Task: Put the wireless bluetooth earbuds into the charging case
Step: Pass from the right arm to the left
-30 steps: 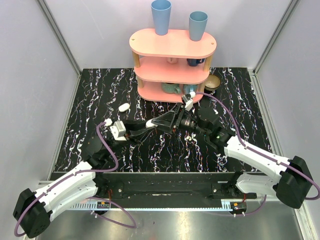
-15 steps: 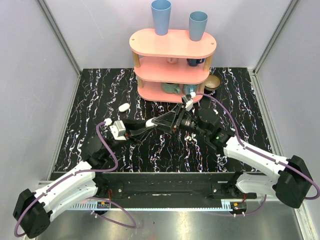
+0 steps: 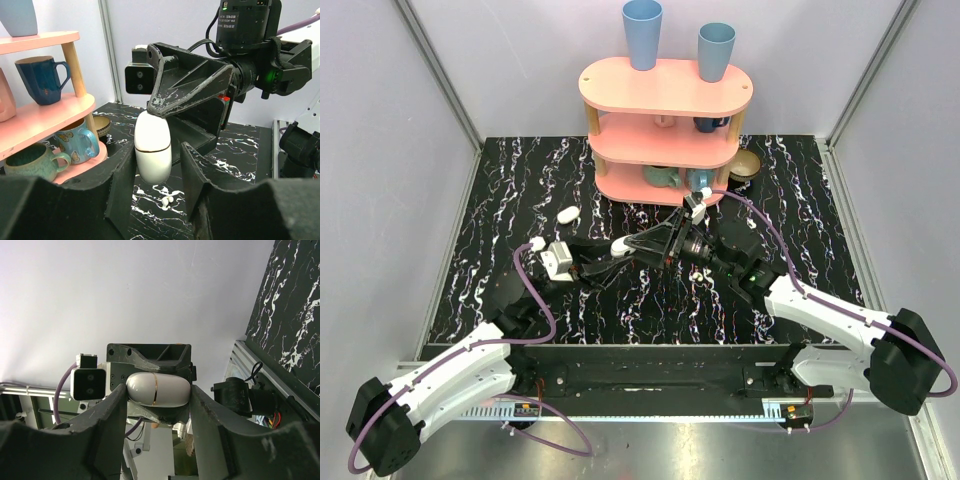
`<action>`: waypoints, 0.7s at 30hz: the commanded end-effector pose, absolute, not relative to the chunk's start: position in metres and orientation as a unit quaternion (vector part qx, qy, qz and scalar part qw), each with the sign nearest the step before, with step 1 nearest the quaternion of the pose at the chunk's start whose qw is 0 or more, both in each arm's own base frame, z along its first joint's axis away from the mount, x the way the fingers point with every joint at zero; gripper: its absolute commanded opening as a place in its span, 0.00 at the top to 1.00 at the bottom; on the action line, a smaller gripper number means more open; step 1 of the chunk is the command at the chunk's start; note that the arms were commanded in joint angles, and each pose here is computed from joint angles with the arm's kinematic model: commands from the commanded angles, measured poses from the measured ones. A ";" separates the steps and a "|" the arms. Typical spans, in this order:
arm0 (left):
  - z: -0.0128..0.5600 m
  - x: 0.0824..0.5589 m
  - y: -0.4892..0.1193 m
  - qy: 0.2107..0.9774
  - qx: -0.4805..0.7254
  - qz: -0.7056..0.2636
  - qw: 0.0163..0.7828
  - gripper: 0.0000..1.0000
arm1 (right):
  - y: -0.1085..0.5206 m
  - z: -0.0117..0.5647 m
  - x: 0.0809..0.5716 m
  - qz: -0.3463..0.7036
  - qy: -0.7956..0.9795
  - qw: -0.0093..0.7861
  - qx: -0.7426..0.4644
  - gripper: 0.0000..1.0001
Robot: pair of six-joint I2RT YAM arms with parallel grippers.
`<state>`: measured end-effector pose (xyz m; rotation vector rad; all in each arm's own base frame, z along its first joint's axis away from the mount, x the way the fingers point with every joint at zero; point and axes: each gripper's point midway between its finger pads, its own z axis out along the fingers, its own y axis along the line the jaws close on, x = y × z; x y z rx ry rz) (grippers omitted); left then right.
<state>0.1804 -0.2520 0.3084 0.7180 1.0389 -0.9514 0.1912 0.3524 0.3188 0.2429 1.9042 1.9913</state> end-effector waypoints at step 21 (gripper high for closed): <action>0.338 0.168 -0.256 0.413 0.319 -0.461 0.718 0.66 | 0.353 0.327 0.193 0.731 0.651 0.181 0.096 0.76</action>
